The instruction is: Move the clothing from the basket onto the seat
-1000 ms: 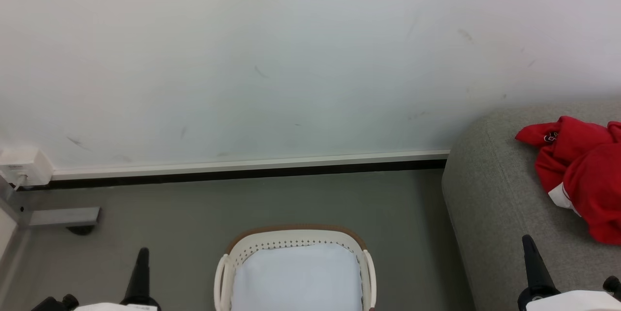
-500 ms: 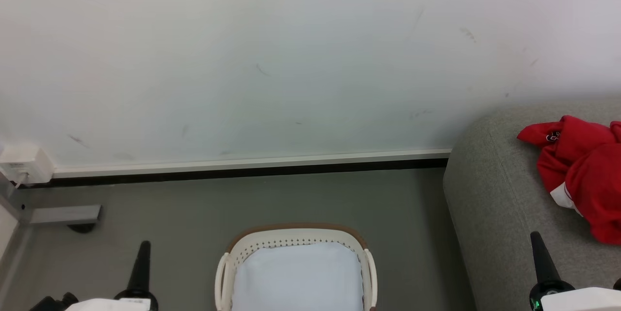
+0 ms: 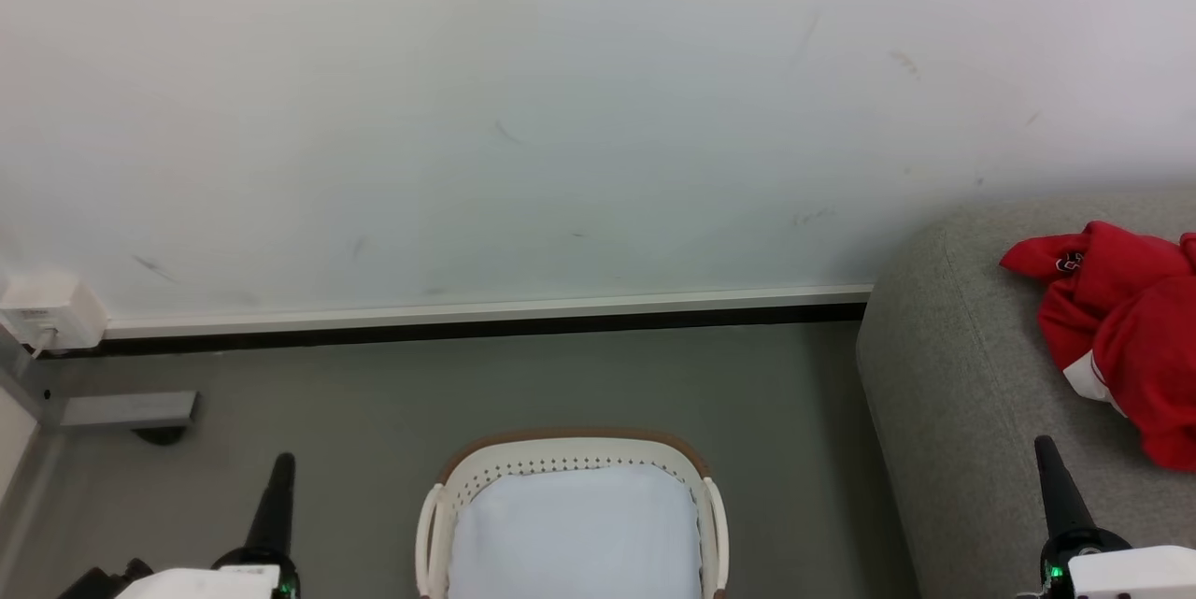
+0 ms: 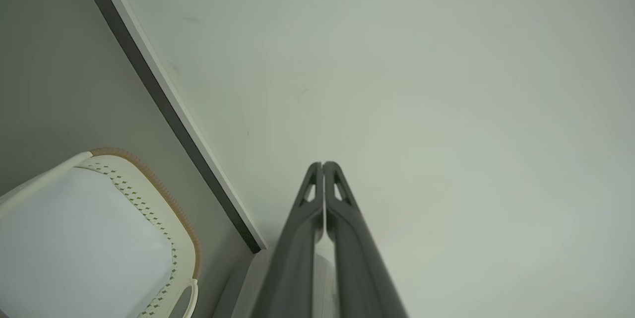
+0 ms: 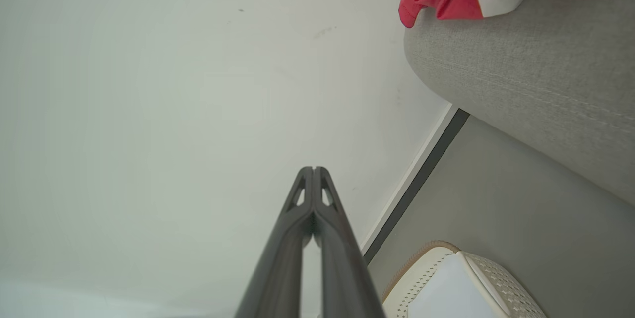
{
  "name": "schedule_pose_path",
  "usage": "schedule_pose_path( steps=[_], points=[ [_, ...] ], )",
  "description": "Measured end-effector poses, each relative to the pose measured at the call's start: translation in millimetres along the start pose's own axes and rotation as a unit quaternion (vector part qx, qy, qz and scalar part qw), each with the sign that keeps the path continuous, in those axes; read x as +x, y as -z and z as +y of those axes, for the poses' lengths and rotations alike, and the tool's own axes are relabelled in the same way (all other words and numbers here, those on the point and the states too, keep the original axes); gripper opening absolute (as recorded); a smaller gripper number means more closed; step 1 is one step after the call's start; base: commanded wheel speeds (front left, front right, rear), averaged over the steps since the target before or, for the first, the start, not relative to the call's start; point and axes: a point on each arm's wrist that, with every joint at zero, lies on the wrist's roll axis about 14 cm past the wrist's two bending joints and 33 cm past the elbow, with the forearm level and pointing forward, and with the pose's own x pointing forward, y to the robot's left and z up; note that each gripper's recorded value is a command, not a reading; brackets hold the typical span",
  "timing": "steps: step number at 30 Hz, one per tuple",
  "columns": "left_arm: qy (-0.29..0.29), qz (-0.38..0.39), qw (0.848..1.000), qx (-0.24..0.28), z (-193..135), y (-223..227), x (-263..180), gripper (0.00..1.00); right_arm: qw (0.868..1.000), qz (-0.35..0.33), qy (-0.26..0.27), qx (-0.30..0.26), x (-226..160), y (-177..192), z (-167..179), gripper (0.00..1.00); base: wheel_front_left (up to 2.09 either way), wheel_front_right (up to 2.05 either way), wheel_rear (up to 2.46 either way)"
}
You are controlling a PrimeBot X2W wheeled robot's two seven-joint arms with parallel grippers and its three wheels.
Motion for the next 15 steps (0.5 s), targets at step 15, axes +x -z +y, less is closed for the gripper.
schedule_pose_path(
  steps=[15],
  points=[
    [0.012,0.005,0.998,-0.057,-6.9,0.3,2.4,0.0,0.999,-0.004,-0.007,0.051,2.5,-6.1,3.7,0.0,0.0,0.0,0.0]
  ],
)
